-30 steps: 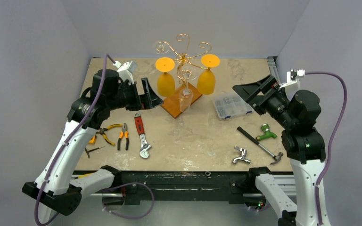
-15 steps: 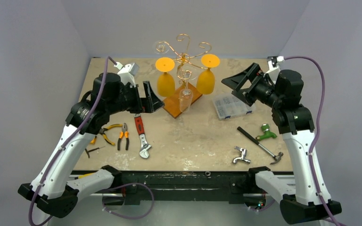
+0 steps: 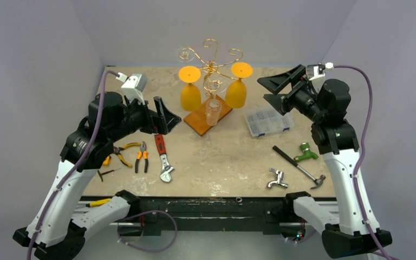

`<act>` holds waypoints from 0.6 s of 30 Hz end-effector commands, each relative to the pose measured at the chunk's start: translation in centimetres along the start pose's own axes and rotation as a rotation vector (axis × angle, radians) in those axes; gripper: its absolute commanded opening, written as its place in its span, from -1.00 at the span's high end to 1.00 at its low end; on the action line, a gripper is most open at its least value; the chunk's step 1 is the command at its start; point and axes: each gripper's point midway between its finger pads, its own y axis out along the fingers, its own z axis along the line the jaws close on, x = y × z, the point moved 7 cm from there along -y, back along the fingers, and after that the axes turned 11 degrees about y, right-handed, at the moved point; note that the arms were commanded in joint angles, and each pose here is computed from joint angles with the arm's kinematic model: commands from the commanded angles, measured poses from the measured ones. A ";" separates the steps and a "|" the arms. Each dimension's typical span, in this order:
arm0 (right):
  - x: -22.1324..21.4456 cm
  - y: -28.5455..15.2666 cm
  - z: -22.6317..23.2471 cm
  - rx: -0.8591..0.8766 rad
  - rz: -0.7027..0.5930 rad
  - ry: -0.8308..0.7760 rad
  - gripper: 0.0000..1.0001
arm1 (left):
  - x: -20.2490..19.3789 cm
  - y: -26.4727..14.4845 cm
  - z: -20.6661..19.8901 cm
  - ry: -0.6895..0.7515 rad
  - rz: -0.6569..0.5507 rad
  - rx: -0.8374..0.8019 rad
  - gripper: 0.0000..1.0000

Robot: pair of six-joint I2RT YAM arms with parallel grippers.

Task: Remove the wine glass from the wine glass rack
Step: Pick up the wine glass from the wine rack.

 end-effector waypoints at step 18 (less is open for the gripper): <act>4.0 6.3 0.2 0.101 -0.100 0.071 -0.53 | 0.3 -1.9 -0.3 0.038 -0.113 -0.021 -0.95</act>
